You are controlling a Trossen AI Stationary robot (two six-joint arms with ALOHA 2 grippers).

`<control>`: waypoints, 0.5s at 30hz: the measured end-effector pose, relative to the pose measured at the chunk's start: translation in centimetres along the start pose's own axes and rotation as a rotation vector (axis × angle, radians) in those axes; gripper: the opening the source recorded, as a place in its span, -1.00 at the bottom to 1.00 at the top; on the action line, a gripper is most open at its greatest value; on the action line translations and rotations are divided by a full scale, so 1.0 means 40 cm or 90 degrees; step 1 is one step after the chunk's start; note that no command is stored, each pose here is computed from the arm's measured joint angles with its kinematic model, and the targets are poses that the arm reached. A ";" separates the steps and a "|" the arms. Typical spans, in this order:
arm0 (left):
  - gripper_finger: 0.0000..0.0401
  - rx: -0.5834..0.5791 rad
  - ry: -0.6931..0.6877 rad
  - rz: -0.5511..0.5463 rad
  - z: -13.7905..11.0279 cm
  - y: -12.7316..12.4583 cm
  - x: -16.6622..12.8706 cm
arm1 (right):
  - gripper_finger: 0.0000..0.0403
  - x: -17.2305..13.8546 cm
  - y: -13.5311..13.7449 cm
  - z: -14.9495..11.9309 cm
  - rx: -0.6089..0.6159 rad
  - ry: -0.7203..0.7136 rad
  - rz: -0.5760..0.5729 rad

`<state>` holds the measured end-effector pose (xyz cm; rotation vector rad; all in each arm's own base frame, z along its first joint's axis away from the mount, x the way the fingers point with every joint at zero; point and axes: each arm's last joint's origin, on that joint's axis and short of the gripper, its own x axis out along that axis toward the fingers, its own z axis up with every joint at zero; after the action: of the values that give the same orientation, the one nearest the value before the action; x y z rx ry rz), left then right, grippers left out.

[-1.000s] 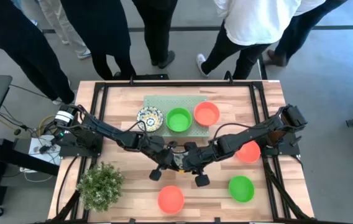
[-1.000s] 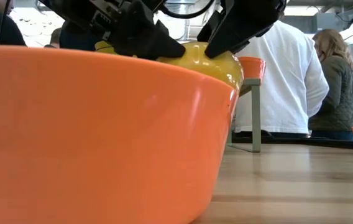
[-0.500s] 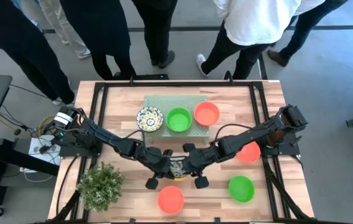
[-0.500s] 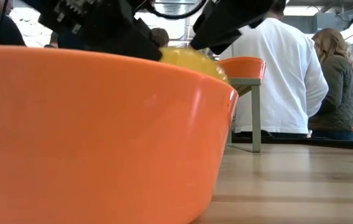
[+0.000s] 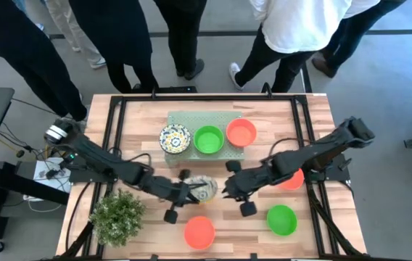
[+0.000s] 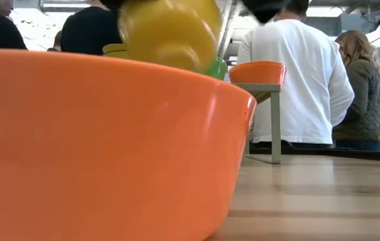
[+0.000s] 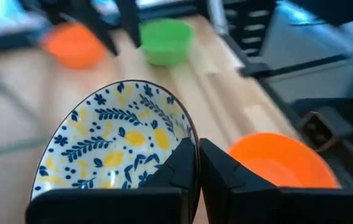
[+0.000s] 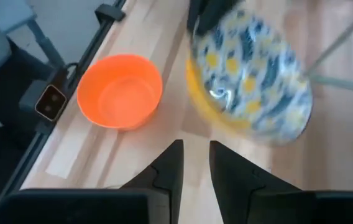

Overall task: Pick & Place Mini bowls
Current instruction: Stack the white patterned bowl on top of the white patterned bowl on the shelf

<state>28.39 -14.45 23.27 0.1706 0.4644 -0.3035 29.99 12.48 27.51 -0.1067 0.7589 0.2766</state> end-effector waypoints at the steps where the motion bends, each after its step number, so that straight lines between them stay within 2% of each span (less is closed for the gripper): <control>1: -0.94 0.016 -0.003 0.030 0.014 -0.010 -0.027 | -0.64 -0.022 0.005 0.001 -0.004 -0.004 -0.011; 4: -0.94 0.059 -0.016 0.104 0.048 -0.031 -0.108 | -0.64 -0.068 0.009 -0.017 -0.013 -0.014 -0.038; 7: -0.94 0.063 -0.034 0.172 0.073 -0.024 -0.175 | -0.64 -0.089 0.001 -0.060 -0.008 -0.010 -0.059; 15: -0.94 0.146 -0.065 0.283 0.107 0.032 -0.292 | -0.64 -0.104 -0.052 -0.201 0.158 0.007 -0.171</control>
<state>20.65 -11.33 32.60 0.4716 0.2796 0.0717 22.37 8.06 24.56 0.0248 0.7752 -0.0736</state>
